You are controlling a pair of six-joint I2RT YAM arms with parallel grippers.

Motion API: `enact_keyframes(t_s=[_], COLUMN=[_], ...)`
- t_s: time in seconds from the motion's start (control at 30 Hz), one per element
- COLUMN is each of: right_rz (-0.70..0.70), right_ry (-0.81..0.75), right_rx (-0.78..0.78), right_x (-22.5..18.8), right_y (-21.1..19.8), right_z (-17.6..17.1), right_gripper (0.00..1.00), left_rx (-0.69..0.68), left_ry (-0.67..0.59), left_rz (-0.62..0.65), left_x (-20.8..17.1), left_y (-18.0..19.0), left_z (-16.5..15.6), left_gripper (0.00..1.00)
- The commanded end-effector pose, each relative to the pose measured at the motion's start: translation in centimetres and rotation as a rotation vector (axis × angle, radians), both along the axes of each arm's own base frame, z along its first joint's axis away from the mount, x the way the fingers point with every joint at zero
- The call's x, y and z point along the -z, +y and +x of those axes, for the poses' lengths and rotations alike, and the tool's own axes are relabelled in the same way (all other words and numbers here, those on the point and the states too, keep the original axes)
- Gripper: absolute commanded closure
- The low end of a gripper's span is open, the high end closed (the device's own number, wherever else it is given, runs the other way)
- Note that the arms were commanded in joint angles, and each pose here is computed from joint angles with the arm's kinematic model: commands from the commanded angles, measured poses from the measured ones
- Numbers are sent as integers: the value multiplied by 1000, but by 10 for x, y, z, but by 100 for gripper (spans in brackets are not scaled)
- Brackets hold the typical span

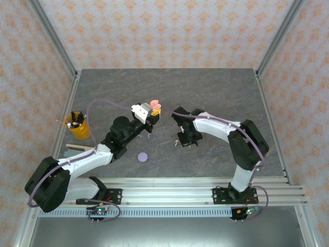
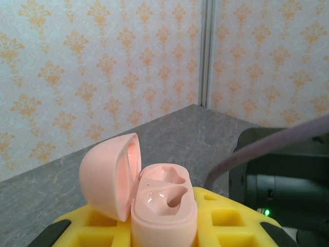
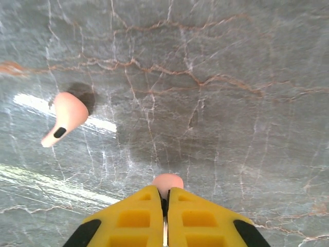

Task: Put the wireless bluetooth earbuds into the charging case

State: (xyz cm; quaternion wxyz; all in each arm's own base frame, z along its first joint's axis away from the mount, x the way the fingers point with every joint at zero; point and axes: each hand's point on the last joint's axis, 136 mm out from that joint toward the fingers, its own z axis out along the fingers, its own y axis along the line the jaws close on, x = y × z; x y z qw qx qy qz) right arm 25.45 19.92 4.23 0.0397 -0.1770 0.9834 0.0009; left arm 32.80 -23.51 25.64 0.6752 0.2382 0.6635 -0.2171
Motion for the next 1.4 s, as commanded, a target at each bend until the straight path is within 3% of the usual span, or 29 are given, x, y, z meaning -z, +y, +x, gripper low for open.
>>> enact_keyframes(t_s=[0.0,0.17,0.6,0.93,1.37], right_rz=[19,52,8,-51,-106], right_ry=[-69,-103,-15,19,90], right_rx=[60,103,121,143,138], right_x=[-11,-15,16,18,20], right_y=[-6,-9,-18,-24,-23], right_z=[9,13,-5,-9,-14], right_gripper=[93,94,94,77,72], left_rx=[11,13,15,15,11], left_ry=[-33,-28,-27,-31,-40], left_rz=[-28,-25,-39,-46,-44], left_x=[-18,-18,-21,-24,-26], left_y=[-6,-7,-8,-8,-6], left_z=[2,4,5,5,3], left_gripper=[100,100,100,100,100])
